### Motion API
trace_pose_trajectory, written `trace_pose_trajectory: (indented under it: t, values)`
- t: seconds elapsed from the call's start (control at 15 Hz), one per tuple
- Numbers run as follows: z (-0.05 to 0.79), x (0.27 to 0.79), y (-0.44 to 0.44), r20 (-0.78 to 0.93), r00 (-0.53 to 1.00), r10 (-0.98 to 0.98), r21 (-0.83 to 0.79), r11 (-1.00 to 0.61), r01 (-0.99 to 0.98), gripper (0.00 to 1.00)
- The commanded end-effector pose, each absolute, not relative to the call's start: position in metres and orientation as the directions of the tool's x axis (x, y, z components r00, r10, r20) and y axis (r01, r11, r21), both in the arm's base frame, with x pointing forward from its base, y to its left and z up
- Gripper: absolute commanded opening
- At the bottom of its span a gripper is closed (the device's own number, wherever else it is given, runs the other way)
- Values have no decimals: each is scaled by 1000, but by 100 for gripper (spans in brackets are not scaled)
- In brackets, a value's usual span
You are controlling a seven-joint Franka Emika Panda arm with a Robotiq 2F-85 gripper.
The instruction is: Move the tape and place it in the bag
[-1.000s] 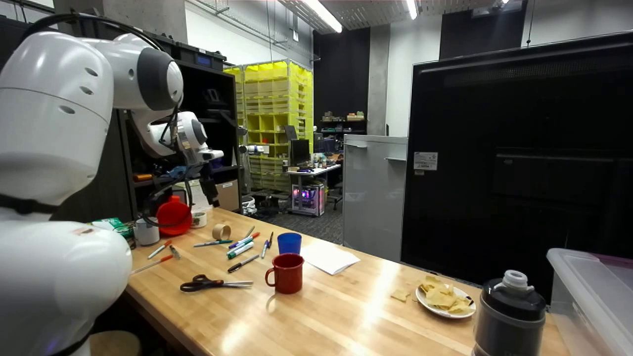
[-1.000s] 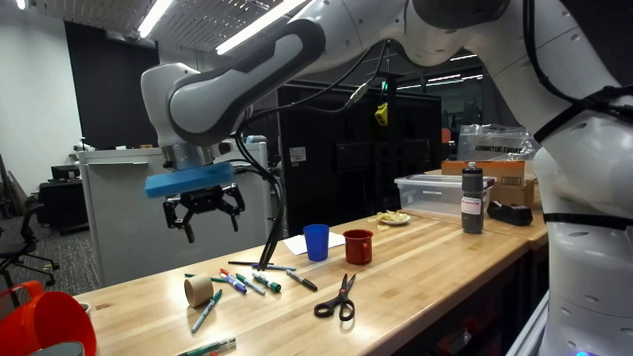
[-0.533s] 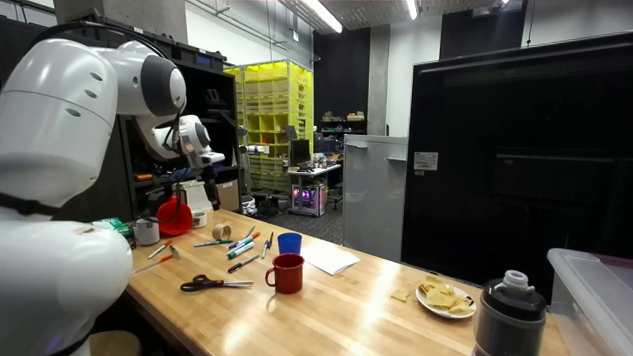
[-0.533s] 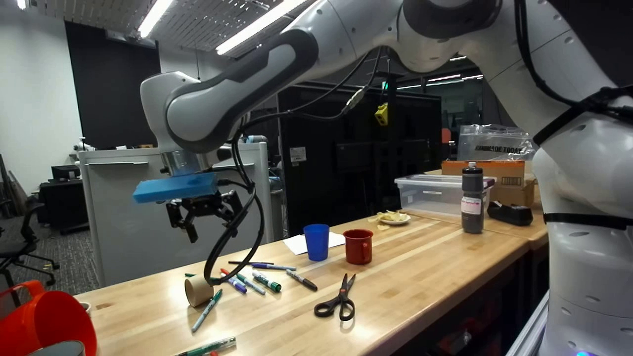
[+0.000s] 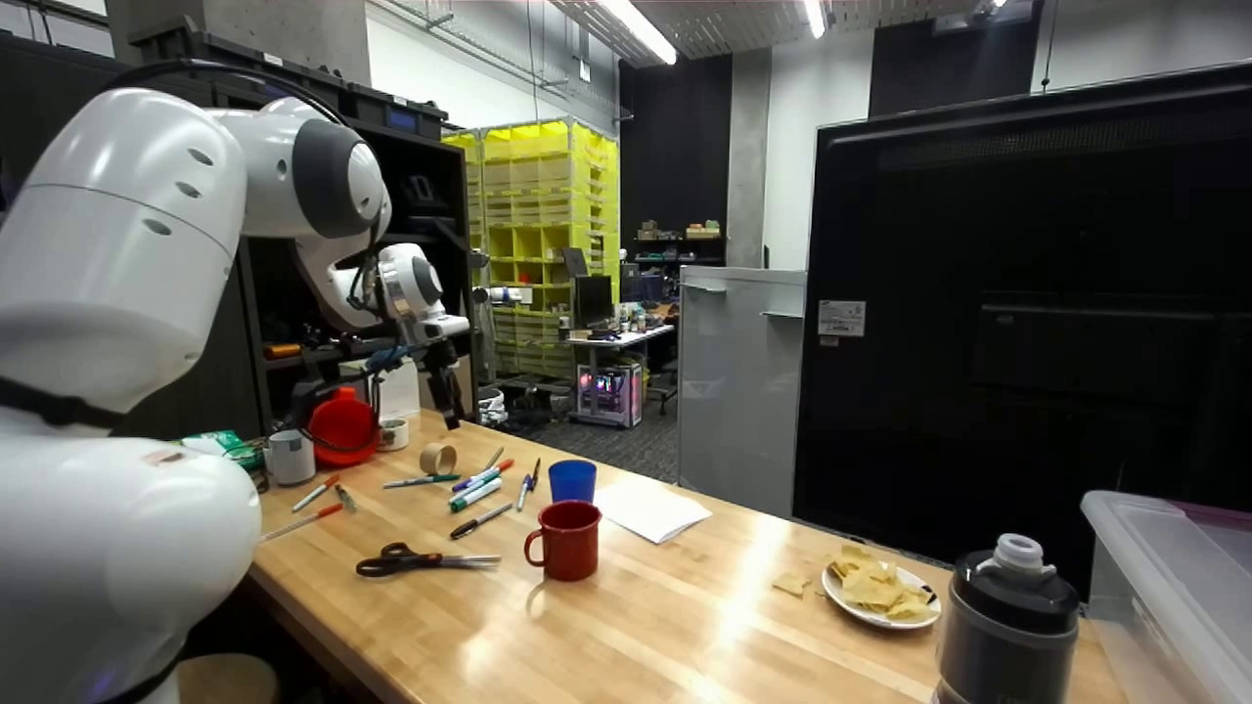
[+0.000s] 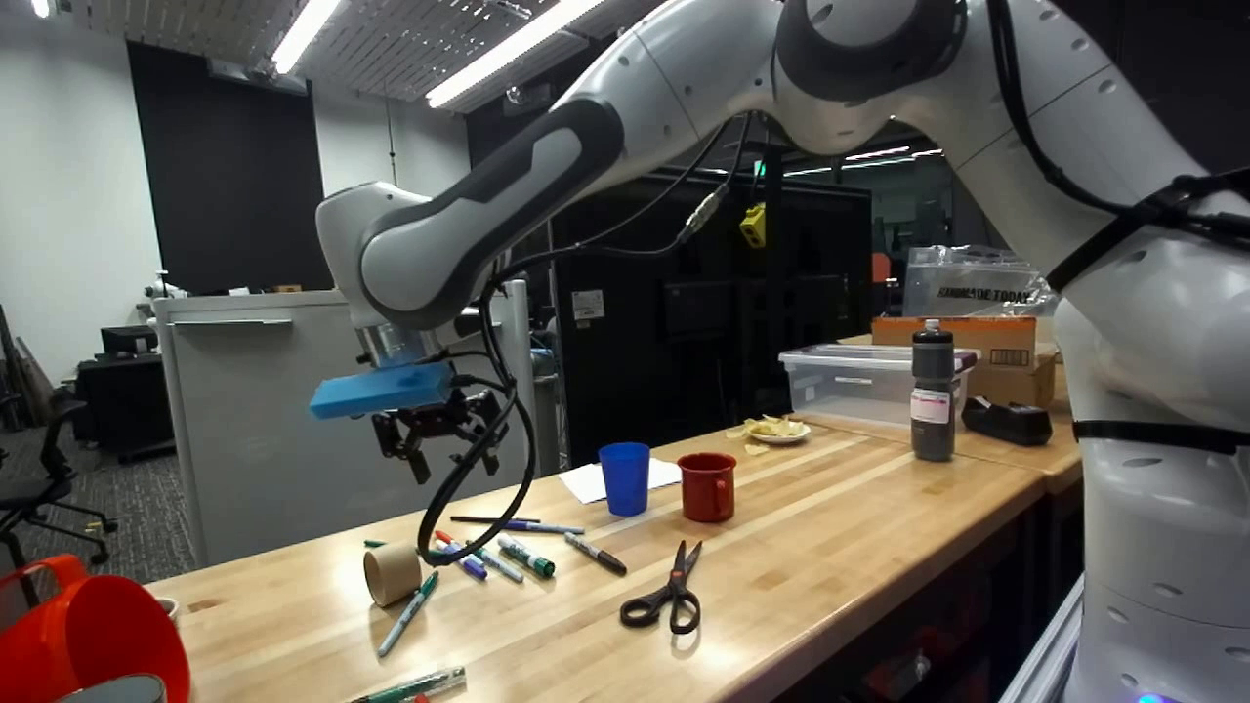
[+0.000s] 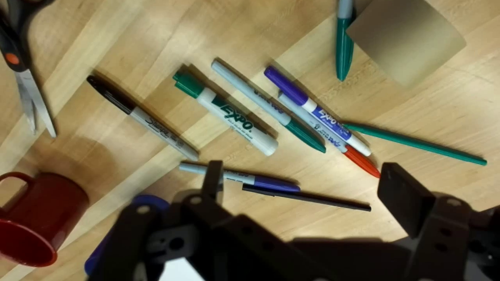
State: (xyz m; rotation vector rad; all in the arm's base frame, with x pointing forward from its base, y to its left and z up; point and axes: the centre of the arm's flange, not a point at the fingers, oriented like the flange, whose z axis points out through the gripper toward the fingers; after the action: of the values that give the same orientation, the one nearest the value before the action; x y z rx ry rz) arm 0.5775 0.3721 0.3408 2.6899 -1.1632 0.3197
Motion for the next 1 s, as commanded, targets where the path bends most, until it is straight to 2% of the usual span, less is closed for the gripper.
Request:
trace_pose_trajectory:
  t: [0.0, 0.47, 0.53, 0.6, 0.73, 0.93]
  values:
    - [330, 583, 376, 209, 685, -698, 79, -686, -723, 100]
    - [299, 589, 386, -8, 734, -679, 39, -734, -679, 100]
    - [297, 590, 385, -19, 739, -674, 40, -739, -673, 75]
    - [296, 591, 384, -25, 745, -667, 37, -745, -666, 73]
    - [300, 592, 382, -29, 757, -652, 31, -758, -652, 61]
    - [317, 592, 384, -9, 789, -615, 5, -789, -615, 34]
